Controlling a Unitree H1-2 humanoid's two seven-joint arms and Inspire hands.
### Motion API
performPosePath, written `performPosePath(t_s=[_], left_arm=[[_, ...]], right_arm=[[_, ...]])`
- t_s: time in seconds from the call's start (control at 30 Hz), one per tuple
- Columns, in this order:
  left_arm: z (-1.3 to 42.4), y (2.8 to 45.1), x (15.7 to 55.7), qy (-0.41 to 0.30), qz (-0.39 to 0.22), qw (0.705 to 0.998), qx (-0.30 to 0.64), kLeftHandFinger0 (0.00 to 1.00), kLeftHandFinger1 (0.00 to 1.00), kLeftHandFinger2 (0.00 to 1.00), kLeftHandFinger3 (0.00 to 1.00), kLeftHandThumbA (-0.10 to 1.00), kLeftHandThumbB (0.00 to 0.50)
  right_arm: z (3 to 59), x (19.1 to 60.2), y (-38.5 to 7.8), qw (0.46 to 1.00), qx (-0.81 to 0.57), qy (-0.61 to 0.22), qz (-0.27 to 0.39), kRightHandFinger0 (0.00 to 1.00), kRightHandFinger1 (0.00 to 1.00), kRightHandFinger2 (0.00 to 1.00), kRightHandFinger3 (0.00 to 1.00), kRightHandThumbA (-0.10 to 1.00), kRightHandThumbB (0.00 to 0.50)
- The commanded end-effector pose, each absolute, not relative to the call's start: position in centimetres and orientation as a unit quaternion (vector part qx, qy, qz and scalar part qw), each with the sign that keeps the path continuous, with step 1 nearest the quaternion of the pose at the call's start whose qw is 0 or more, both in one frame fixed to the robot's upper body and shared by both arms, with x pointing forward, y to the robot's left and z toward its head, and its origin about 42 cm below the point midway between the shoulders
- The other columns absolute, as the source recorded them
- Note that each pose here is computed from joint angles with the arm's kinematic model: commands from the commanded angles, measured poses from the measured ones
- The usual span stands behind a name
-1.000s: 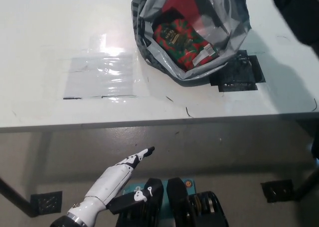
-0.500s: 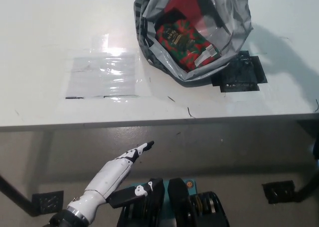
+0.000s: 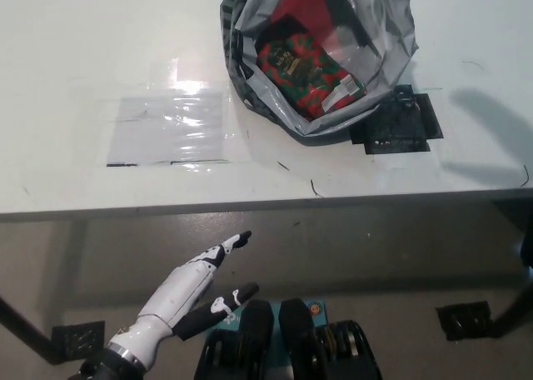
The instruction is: The robot uses its right hand to pick up a bag of coffee beans and puts it in the black plastic bag, then the robot grabs the top of the bag and lifts it.
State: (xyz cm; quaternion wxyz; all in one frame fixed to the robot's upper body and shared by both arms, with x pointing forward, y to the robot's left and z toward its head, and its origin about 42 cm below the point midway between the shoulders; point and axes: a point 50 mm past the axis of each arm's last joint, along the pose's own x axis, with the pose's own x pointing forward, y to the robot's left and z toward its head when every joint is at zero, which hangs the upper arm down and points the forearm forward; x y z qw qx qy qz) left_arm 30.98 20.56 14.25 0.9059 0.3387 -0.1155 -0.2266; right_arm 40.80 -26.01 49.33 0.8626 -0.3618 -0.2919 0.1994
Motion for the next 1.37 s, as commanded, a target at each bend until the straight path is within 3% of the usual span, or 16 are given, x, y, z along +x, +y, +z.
performPosePath(t_s=[0.0,0.07,0.13,0.17,0.3,0.33,0.4,0.47,0.53,0.7,0.8,1.0,1.33], left_arm=[[18.6,23.1,33.5,-0.201,-0.142,0.949,0.196,1.00,1.00,1.00,1.00,1.00,0.277],[18.6,23.3,33.5,-0.205,-0.140,0.950,0.190,1.00,1.00,1.00,1.00,1.00,0.268],[18.3,23.5,33.2,-0.205,-0.139,0.951,0.186,1.00,1.00,1.00,1.00,1.00,0.256],[17.9,23.5,32.8,-0.204,-0.137,0.952,0.182,1.00,1.00,1.00,1.00,1.00,0.255],[16.5,23.6,31.5,-0.189,-0.133,0.958,0.172,1.00,1.00,1.00,1.00,1.00,0.286],[16.0,23.7,30.8,-0.183,-0.134,0.959,0.170,1.00,1.00,1.00,1.00,1.00,0.284],[15.0,23.8,29.6,-0.172,-0.132,0.962,0.165,1.00,1.00,1.00,1.00,1.00,0.278],[14.4,23.9,28.7,-0.164,-0.130,0.964,0.164,1.00,1.00,1.00,1.00,1.00,0.269],[13.7,24.1,27.7,-0.157,-0.128,0.966,0.162,1.00,1.00,1.00,1.00,1.00,0.264],[12.1,24.3,25.4,-0.139,-0.130,0.969,0.158,1.00,1.00,1.00,1.00,1.00,0.260],[11.1,24.2,23.6,-0.121,-0.128,0.973,0.147,1.00,1.00,1.00,1.00,1.00,0.265],[10.6,24.4,22.4,-0.111,-0.117,0.975,0.152,1.00,1.00,1.00,1.00,1.00,0.272],[10.3,24.7,21.1,-0.101,-0.112,0.977,0.152,1.00,1.00,1.00,1.00,1.00,0.254]], right_arm=[[41.2,20.2,-25.3,0.769,-0.149,-0.603,0.153,1.00,1.00,1.00,1.00,1.00,0.409],[39.3,19.9,-24.6,0.789,-0.126,-0.578,0.164,1.00,1.00,1.00,1.00,1.00,0.393],[36.9,19.5,-23.6,0.824,-0.079,-0.530,0.182,1.00,1.00,1.00,1.00,1.00,0.418],[35.6,19.2,-22.5,0.841,-0.068,-0.501,0.192,1.00,1.00,1.00,1.00,1.00,0.372],[31.5,20.3,-21.4,0.892,-0.074,-0.411,0.174,1.00,1.00,1.00,1.00,1.00,0.405],[29.8,20.8,-21.4,0.904,-0.076,-0.386,0.167,1.00,1.00,1.00,1.00,1.00,0.398],[26.1,22.1,-21.5,0.923,-0.067,-0.348,0.148,1.00,1.00,1.00,1.00,1.00,0.332],[23.7,22.8,-21.5,0.936,-0.059,-0.321,0.130,1.00,1.00,1.00,1.00,1.00,0.321],[21.2,23.1,-21.7,0.948,-0.061,-0.290,0.114,1.00,1.00,1.00,1.00,1.00,0.346],[16.7,22.5,-21.8,0.965,-0.057,-0.239,0.095,1.00,1.00,1.00,1.00,1.00,0.283],[14.3,21.5,-21.9,0.975,-0.049,-0.196,0.092,1.00,1.00,1.00,1.00,1.00,0.280],[13.0,21.4,-21.9,0.978,-0.046,-0.180,0.099,1.00,1.00,1.00,1.00,1.00,0.265],[12.2,20.9,-21.9,0.977,-0.057,-0.174,0.105,1.00,1.00,1.00,1.00,1.00,0.279]])
